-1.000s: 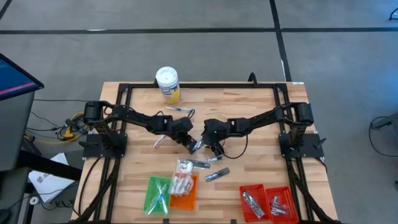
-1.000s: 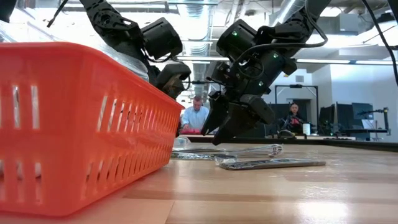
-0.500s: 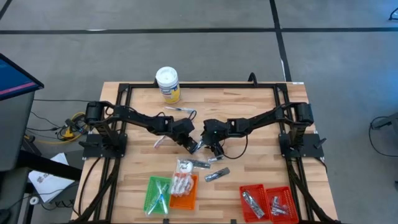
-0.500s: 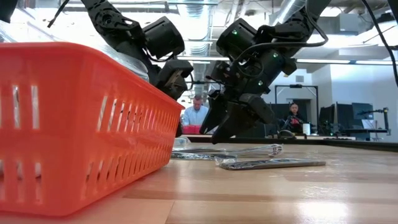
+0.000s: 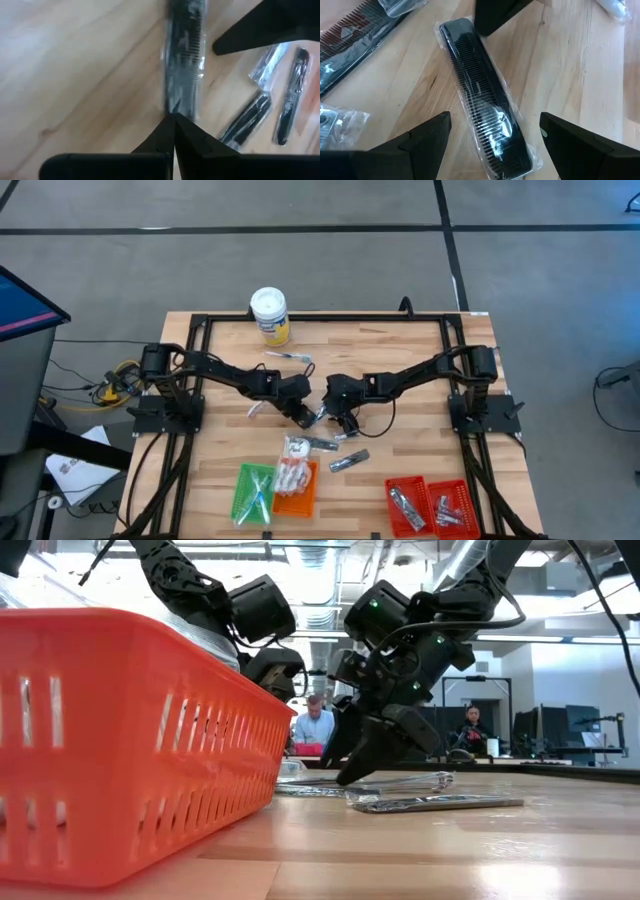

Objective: Pick & Place Travel size toiletries
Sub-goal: Put the black comb into the left red basket

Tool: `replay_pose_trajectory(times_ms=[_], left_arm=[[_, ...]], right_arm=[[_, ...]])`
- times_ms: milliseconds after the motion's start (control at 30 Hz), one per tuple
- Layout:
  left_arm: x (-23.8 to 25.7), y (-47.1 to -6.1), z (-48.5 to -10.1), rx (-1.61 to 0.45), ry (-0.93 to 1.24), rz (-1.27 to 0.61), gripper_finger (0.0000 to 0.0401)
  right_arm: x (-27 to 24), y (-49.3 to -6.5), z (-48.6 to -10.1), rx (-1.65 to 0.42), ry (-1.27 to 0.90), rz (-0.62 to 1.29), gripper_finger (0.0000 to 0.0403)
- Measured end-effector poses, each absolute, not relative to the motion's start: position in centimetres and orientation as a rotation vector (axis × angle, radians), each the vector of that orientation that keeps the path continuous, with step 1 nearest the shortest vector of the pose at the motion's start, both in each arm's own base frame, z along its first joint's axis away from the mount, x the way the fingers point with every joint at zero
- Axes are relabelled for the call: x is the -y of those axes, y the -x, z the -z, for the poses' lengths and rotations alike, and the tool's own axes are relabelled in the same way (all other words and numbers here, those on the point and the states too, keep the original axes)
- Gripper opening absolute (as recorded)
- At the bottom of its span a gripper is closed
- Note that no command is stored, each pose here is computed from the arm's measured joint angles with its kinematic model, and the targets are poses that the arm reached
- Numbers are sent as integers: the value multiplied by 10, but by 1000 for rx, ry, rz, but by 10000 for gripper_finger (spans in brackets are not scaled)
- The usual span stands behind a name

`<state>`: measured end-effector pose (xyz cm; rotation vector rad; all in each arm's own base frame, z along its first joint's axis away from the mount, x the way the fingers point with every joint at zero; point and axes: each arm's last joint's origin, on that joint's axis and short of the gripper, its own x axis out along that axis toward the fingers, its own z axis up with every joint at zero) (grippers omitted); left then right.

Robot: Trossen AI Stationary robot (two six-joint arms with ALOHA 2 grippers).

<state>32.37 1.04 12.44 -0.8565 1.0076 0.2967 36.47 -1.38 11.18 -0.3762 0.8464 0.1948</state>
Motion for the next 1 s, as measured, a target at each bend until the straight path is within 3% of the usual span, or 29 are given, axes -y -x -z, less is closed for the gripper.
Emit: replay_pose_trajectory(times_ms=[767,1000], left_arm=[[-14,-324,-113,-1074,868,-221,0],[-14,-323,-113,-1075,869,-220,0]], right_arm=[[14,-366,-109,-844,375,-205,300],[13,-365,-108,-850,354,-202,248]])
